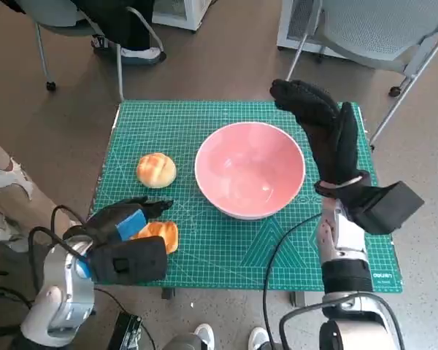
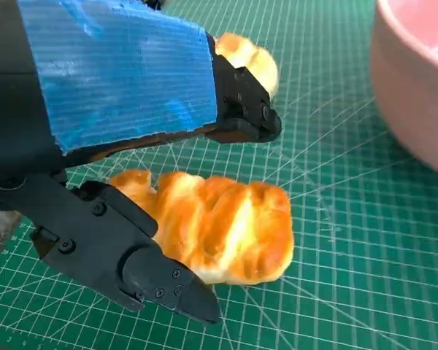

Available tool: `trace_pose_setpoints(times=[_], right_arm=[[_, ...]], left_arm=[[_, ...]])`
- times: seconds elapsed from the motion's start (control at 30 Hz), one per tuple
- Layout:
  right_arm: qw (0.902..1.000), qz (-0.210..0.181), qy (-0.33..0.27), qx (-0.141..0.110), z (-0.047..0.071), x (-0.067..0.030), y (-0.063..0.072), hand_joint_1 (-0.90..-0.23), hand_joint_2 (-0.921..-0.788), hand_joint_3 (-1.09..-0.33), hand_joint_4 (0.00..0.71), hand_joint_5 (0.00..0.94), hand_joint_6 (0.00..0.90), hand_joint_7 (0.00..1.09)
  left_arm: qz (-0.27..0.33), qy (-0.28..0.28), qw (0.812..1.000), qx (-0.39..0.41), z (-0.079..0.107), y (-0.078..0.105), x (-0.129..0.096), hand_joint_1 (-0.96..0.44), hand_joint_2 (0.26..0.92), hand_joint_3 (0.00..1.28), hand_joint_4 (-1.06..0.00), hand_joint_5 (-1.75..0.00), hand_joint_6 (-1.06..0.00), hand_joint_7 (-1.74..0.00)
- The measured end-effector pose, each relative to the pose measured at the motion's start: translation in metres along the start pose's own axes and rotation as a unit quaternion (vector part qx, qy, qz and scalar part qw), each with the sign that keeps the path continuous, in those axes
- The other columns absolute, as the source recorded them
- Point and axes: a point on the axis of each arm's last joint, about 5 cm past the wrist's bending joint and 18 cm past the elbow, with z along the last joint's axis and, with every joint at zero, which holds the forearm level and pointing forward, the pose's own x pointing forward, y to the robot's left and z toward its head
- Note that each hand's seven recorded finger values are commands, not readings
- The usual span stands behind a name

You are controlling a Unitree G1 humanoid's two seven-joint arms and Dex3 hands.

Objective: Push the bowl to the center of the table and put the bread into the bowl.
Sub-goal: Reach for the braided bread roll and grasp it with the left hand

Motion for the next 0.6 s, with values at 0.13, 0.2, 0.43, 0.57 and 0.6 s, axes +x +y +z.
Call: trace_pose_setpoints(times=[0.13,0.2,0.43,0.57,0.6], right_arm=[[1.0,0.0,-0.001,0.0,0.0,0.0002,0.0,-0.67,-0.921,-0.806,0.206,0.0,0.184,0.21],[1.0,0.0,-0.001,0.0,0.0,0.0001,0.0,-0.67,-0.921,-0.806,0.206,0.0,0.182,0.21],[1.0,0.0,0.0,0.0,0.0,0.0001,0.0,-0.67,-0.921,-0.806,0.206,0.0,0.179,0.22],[1.0,0.0,0.0,0.001,0.0,0.0,0.0,-0.666,-0.921,-0.811,0.206,0.0,0.177,0.22],[1.0,0.0,0.0,0.001,0.0,0.0,0.0,-0.664,-0.921,-0.812,0.206,0.0,0.176,0.22]], left_arm=[[-0.008,0.012,1.0,-0.003,-0.002,-0.001,0.006,-0.44,0.705,0.0,-0.29,-0.01,-0.42,-0.02],[-0.013,0.018,1.0,-0.006,-0.002,-0.002,0.008,-0.43,0.704,0.0,-0.29,-0.01,-0.41,-0.02],[-0.023,0.028,0.999,-0.01,-0.001,-0.002,0.016,-0.41,0.705,0.0,-0.31,-0.01,-0.4,-0.01],[-0.025,0.03,0.999,-0.007,0.0,0.0,0.021,-0.4,0.707,0.0,-0.38,-0.04,-0.4,-0.01],[-0.024,0.031,0.999,-0.007,0.0,0.0,0.021,-0.4,0.708,0.0,-0.39,-0.04,-0.4,-0.01]])
